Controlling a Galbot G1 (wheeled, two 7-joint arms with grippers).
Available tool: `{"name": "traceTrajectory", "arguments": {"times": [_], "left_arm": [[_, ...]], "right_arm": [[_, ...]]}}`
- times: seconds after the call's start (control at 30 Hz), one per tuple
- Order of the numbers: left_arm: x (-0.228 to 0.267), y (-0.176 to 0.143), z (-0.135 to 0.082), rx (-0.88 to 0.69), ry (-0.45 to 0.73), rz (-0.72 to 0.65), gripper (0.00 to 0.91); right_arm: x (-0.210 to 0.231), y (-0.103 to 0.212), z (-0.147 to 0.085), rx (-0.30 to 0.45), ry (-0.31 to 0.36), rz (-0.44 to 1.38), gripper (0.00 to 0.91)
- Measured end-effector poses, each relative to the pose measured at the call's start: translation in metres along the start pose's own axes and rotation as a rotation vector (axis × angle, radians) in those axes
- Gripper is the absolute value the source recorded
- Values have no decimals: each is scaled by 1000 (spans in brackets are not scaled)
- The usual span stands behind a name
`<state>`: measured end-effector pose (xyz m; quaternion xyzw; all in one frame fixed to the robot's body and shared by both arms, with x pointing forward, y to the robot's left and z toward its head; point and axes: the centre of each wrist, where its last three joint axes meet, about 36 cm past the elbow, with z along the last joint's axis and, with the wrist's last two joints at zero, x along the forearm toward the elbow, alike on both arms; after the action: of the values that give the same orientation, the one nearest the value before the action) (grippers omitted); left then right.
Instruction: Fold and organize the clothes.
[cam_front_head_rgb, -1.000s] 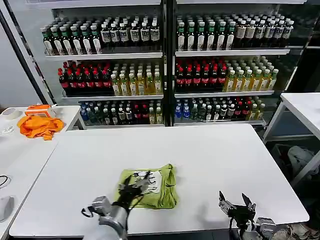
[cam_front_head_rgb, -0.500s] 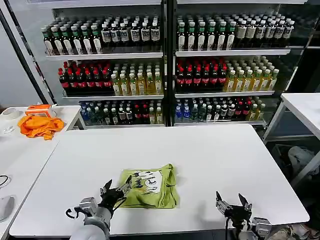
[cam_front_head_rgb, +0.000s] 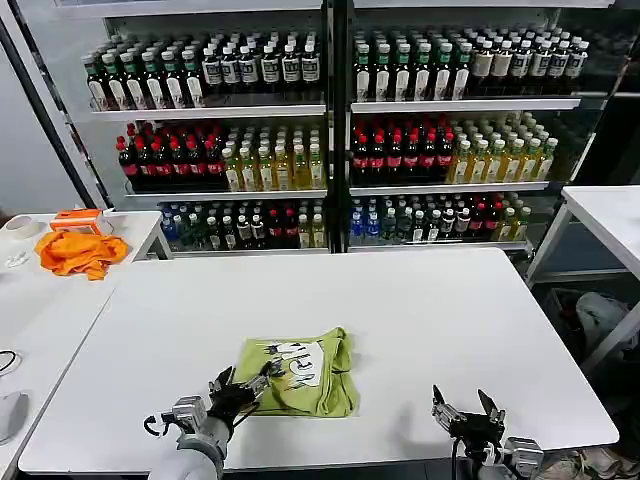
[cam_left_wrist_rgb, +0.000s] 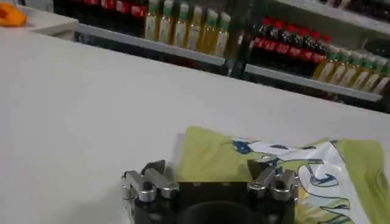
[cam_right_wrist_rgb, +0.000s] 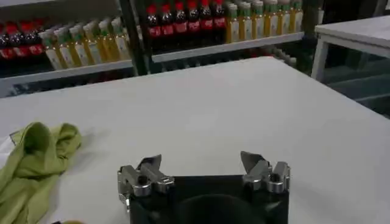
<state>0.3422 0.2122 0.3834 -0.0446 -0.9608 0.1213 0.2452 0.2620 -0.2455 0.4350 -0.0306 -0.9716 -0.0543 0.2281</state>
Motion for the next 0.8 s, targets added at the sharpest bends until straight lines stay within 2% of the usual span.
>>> {"name": "traceTrajectory", "arguments": {"times": [0.07, 0.1, 0.2, 0.47, 0.5, 0.53, 0.6, 0.8], "left_arm": [[0, 0, -1, 15, 7, 9, 877], [0, 1, -1, 30, 13, 17, 776], [-1, 2, -4, 84, 26, 44, 675], [-8, 10, -10, 234, 52, 85, 494], [-9, 11, -10, 252, 55, 87, 393], [-10, 13, -11, 268, 58, 89, 333], [-12, 16, -10, 304, 64, 93, 272], [-15, 23, -11, 408, 76, 113, 191]], "right_arm": [[1, 0, 0, 0, -1, 0, 907], [1, 0, 0, 0, -1, 0, 907], [2, 0, 0, 1, 0, 1, 907], [6, 0, 0, 2, 0, 6, 907], [6, -1, -1, 3, 0, 7, 907], [7, -1, -1, 3, 0, 7, 907], [7, -1, -1, 3, 0, 7, 907], [8, 0, 0, 2, 1, 6, 907]]}}
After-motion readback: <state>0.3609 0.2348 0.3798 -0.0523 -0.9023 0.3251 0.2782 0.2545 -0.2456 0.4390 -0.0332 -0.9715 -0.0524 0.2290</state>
